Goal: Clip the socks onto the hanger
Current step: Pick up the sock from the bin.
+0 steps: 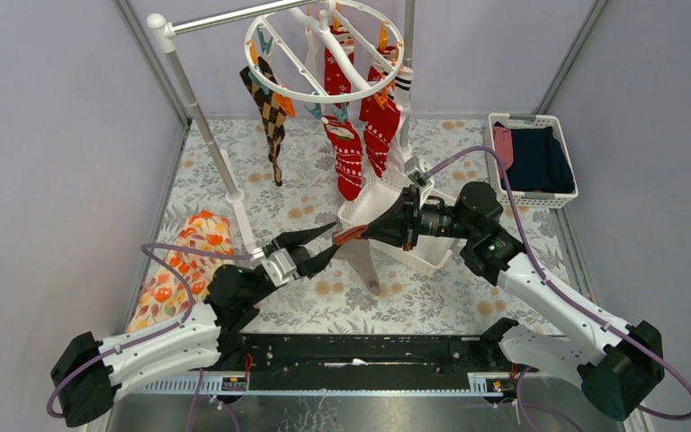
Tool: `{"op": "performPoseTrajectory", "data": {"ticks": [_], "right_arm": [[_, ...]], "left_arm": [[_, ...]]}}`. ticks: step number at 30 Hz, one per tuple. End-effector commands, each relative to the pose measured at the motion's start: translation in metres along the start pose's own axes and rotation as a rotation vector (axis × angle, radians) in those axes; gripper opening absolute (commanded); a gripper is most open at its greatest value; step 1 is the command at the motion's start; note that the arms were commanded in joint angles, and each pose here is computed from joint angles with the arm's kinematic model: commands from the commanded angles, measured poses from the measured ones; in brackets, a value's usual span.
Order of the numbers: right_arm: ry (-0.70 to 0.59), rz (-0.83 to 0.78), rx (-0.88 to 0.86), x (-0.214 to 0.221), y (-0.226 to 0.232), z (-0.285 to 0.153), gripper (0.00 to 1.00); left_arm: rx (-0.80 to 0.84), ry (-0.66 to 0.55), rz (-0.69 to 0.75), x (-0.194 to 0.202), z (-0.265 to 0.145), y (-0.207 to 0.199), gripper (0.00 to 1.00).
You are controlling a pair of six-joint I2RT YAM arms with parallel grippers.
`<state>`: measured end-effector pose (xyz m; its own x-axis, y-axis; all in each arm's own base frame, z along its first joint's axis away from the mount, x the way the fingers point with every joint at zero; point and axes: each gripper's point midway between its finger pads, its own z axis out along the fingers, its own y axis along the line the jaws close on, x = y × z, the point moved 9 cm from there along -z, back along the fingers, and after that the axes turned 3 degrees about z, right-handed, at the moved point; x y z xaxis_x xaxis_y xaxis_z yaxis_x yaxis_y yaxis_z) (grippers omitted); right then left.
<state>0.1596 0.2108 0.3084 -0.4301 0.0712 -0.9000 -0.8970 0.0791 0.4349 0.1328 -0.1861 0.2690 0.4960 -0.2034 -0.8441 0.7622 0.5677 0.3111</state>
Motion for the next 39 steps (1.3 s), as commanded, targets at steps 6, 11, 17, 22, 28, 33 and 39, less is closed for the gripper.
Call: {"op": "performPoseTrajectory", "data": {"ticks": [6, 11, 17, 22, 28, 33, 39], "right_arm": [[-0.041, -0.057, -0.064, -0.022, 0.015, 0.004, 0.00], [-0.037, -0.058, -0.052, -0.021, 0.014, 0.003, 0.00], [-0.033, -0.054, -0.043, -0.020, 0.011, 0.005, 0.00], [-0.028, -0.060, -0.004, -0.023, 0.005, 0.009, 0.06], [-0.024, -0.209, 0.161, -0.045, -0.008, 0.009, 0.56], [-0.135, -0.378, 0.247, -0.077, -0.014, 0.013, 0.67], [-0.217, -0.703, 0.217, -0.084, -0.023, 0.059, 0.82]], "left_arm": [[-0.035, -0.046, -0.009, -0.002, 0.006, 0.013, 0.45], [-0.007, -0.080, -0.044, -0.007, 0.006, 0.012, 0.34], [0.036, -0.081, -0.068, -0.009, 0.004, 0.009, 0.00], [-0.009, -0.028, -0.131, -0.008, -0.002, 0.011, 0.00], [-0.289, 0.130, -0.239, -0.011, -0.018, 0.031, 0.00], [-0.487, 0.214, -0.288, -0.014, -0.028, 0.045, 0.00], [-0.600, 0.232, -0.298, -0.014, -0.043, 0.050, 0.00]]}}
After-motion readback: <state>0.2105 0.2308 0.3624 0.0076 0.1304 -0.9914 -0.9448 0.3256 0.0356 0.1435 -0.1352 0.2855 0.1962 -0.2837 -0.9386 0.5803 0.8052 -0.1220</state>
